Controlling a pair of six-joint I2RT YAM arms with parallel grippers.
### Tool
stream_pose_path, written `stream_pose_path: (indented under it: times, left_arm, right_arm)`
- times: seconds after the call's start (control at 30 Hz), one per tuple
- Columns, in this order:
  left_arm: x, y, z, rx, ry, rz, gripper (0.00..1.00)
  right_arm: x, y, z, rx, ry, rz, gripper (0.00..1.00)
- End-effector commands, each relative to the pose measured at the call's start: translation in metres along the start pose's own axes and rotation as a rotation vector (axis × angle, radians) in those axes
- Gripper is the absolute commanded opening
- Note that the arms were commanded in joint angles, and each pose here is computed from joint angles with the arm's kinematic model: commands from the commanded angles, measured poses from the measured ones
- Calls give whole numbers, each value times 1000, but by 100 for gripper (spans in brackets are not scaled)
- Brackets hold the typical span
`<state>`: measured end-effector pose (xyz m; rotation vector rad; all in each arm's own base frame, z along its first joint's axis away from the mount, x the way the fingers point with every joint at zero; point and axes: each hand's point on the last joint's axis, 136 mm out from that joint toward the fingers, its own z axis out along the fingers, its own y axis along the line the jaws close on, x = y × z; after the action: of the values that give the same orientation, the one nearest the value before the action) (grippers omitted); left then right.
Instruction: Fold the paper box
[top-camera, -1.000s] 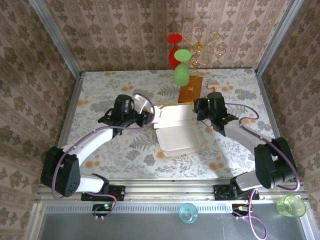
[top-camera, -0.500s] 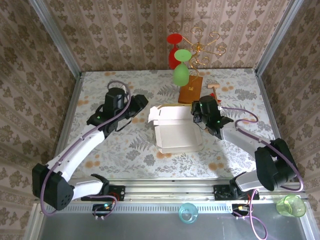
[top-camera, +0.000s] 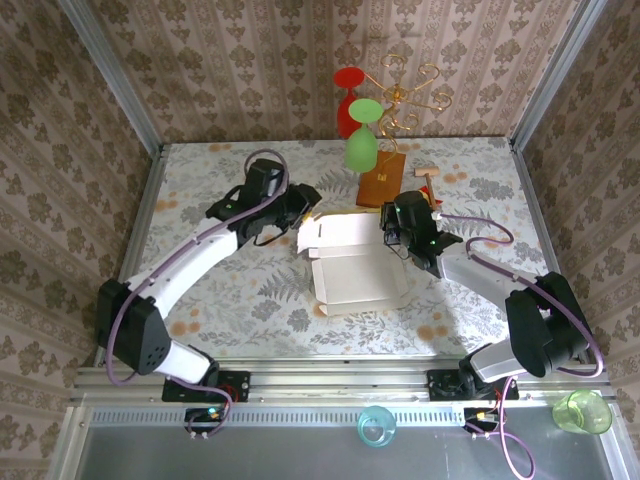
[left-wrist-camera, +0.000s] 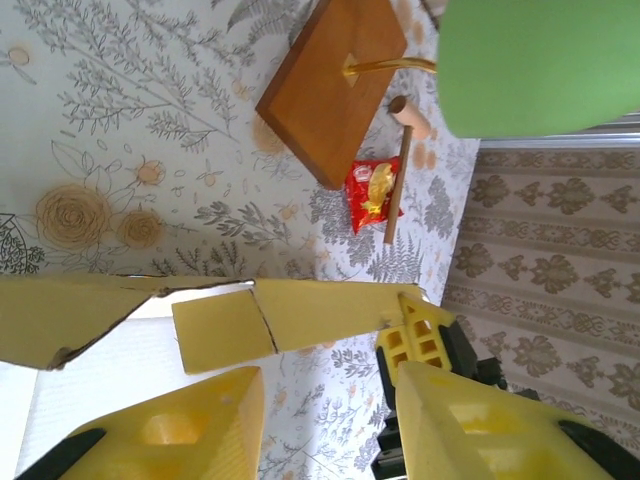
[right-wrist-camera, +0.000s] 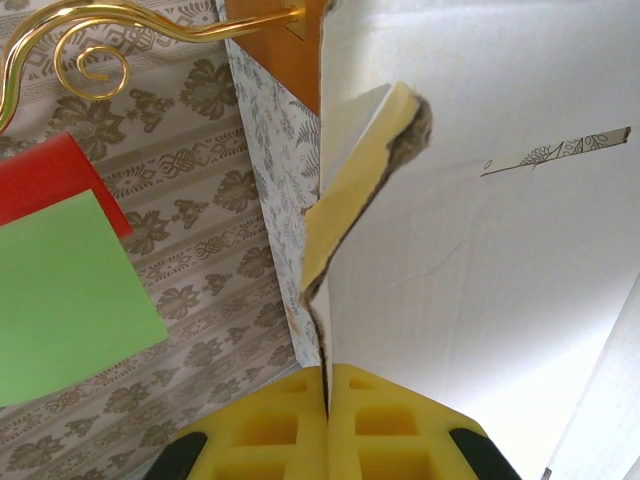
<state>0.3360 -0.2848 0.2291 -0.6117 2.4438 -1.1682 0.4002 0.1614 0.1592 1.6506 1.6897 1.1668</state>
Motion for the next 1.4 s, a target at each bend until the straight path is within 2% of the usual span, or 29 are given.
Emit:
stream_pose_path:
  times: [0.0,0.2,0.5,0.6,0.73,0.77,0.8,0.83,0.9,0.97,1.07,1.13,1.27,1.37]
  left_arm:
    - [7,-8,14,18,41,-16,40]
    - [13,6,28,-22,64,-30,40]
    - [11,5,46,14,65,-31,39]
    - [12,7,49,9,73,-34,32]
    - [10,8,48,18,62,-35,8]
    - [9,7,46,24,58,-33,7]
    - [5,5,41,31,44,-24,10]
    - [0,-1,33,42,18,-3,18]
    - [-12,-7,12,49,-39,40,37]
    - [-26,-6,-13,57,-106,71,43]
    - [-42,27,-44,27,-173,46,42]
    - [-49,63,-56,-8,-192,-16,34]
    - [-31,129,-41,17,-147,-172,14]
    - [-24,154,-21,59,-144,-226,10]
  right_arm:
    - [-5,1,3,-2,-44,10,0]
    - [-4,3,3,-5,-42,10,0]
    - [0,3,5,-5,-23,9,0]
    - [0,4,6,-6,-23,10,0]
    - [0,5,6,-10,-22,8,0]
    - [0,5,5,-10,-23,8,0]
    - [-1,5,5,-9,-28,6,0]
    - [-2,6,4,-11,-33,7,0]
    - [-5,8,2,-12,-40,9,0]
    - [-9,10,0,-8,-47,8,0]
    - [-13,16,-2,-9,-54,15,0]
    - [-13,21,-3,-17,-56,20,0]
    - [-15,26,-3,-19,-55,46,0]
    - [-17,31,-5,-23,-59,65,0]
